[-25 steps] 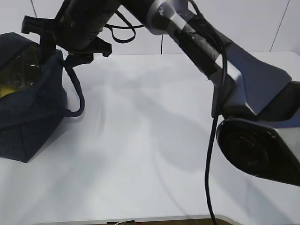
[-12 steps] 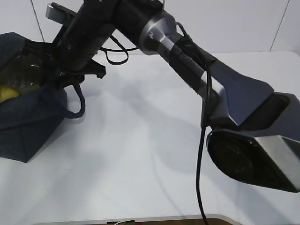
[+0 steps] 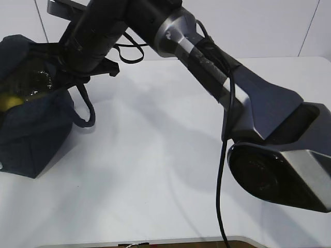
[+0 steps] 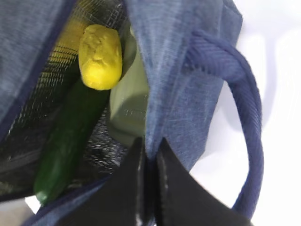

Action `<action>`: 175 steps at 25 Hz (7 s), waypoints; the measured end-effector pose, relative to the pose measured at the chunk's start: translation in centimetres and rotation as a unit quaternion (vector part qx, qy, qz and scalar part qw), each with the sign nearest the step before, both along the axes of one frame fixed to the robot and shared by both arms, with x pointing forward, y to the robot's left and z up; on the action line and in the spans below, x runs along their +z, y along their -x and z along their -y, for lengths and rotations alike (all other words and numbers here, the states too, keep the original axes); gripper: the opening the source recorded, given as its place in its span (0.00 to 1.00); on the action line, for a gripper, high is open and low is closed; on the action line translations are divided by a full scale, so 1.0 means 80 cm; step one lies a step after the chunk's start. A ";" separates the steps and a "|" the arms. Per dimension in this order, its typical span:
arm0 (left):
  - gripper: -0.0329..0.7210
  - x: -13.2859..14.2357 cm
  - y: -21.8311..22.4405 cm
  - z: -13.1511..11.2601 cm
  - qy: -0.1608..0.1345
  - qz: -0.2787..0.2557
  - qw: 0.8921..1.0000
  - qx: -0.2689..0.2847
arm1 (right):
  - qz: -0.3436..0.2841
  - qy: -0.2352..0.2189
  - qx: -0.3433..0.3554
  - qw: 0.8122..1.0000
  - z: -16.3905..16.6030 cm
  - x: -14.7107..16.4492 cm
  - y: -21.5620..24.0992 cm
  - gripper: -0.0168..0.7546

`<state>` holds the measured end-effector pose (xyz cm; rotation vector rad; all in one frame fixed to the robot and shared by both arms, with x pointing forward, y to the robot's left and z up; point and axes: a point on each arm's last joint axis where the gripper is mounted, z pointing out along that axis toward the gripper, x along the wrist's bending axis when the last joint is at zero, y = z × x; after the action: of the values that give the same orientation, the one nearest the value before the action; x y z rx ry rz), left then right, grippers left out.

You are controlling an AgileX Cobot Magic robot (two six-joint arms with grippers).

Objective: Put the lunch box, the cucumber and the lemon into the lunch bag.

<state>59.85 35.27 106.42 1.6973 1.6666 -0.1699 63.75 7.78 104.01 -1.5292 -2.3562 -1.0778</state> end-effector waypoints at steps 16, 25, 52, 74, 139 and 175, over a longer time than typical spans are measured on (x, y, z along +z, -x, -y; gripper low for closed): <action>0.03 0.033 0.007 0.073 -0.015 0.051 0.997 -0.061 | 0.087 0.040 0.031 0.995 0.020 0.047 0.006 0.04; 0.03 0.042 0.009 0.102 -0.021 0.066 0.995 -0.075 | 0.142 0.085 0.034 0.986 0.050 0.108 0.023 0.03; 0.03 0.000 0.035 0.252 -0.032 0.090 0.988 -0.123 | 0.099 0.303 0.032 0.947 0.189 0.087 0.073 0.03; 0.02 -0.042 0.066 0.320 -0.042 0.161 0.983 -0.082 | 0.189 0.221 0.046 0.956 0.237 0.046 0.084 0.03; 0.02 -0.040 0.062 0.318 -0.050 0.181 0.980 -0.071 | 0.321 0.025 0.282 0.904 0.253 -0.052 0.227 0.58; 0.02 -0.040 0.062 0.318 -0.051 0.182 0.979 -0.071 | 0.319 0.020 0.296 0.900 0.212 -0.142 0.156 0.57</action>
<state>54.91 9.84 103.25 1.7987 1.3043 0.1556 51.24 -9.17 92.66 -0.3782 -2.9485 -1.4987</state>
